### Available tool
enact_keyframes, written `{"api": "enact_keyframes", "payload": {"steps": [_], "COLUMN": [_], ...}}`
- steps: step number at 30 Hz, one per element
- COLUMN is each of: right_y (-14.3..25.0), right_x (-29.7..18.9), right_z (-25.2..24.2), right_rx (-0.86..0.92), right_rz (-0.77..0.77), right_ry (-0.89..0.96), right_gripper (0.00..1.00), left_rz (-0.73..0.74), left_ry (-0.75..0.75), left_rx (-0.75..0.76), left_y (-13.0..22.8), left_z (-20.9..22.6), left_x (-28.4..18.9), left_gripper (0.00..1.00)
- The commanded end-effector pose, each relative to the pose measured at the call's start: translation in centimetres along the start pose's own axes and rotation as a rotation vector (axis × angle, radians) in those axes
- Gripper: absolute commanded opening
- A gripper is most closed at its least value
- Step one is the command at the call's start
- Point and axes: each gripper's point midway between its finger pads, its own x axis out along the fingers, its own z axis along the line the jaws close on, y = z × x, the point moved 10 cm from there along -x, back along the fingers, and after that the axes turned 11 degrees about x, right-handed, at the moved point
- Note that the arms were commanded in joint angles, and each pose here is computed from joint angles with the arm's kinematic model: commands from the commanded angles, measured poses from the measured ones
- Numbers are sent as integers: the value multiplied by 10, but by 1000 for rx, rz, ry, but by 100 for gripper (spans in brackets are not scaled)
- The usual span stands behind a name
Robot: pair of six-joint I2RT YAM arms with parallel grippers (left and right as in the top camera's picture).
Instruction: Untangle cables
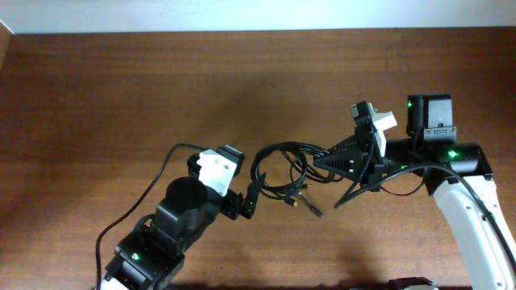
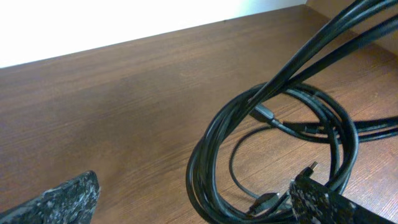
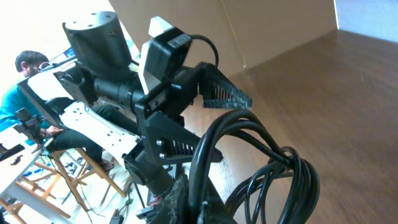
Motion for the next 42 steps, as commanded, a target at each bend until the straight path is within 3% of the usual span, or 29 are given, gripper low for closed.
{"api": "enact_keyframes", "payload": {"steps": [1,7,11,12,15,21,23,24,26,29,32,36,38,42], "right_y": [-12,-17,-17,-17,-17,-9,1,6,16,23,26,22,19,13], "right_x": [-1,-1,-1,-1,-2,-7,-16,-18,-20,-20,-20,-12,-9,-4], "right_z": [10,10,10,10,10,-23,-36,-38,-37,-34,-32,-22,-16,-6], "right_rx": [-93,-112,-112,-112,-80,277,460,491,555,610,626,420,329,197], "right_rz": [-34,-35,-35,-35,-35,27,25,43,82,111,128,169,160,118], "right_ry": [-72,-72,-72,-72,-71,397,655,703,755,752,745,545,434,252], "right_gripper": [4,4,4,4,4,6,47,59,67,69,69,68,68,68], "left_rz": [1,119,133,145,176,-1,-36,-40,-31,-1,54,156,92,-170], "left_ry": [52,246,255,256,259,226,86,24,-101,-173,-160,-91,16,155], "left_rx": [-23,-36,-39,-40,-43,-21,-20,-21,-23,104,382,709,806,807], "left_y": [-2,12,20,23,28,-5,-11,-12,-11,-9,-4,9,7,-18], "left_z": [-1,-17,-19,-19,-20,-14,-3,2,11,16,15,12,4,-11], "left_x": [-1,51,89,94,98,58,41,36,28,27,34,49,54,55], "left_gripper": [99,99,98,84,2,0,0,0,0,0,0,0,0,0]}}
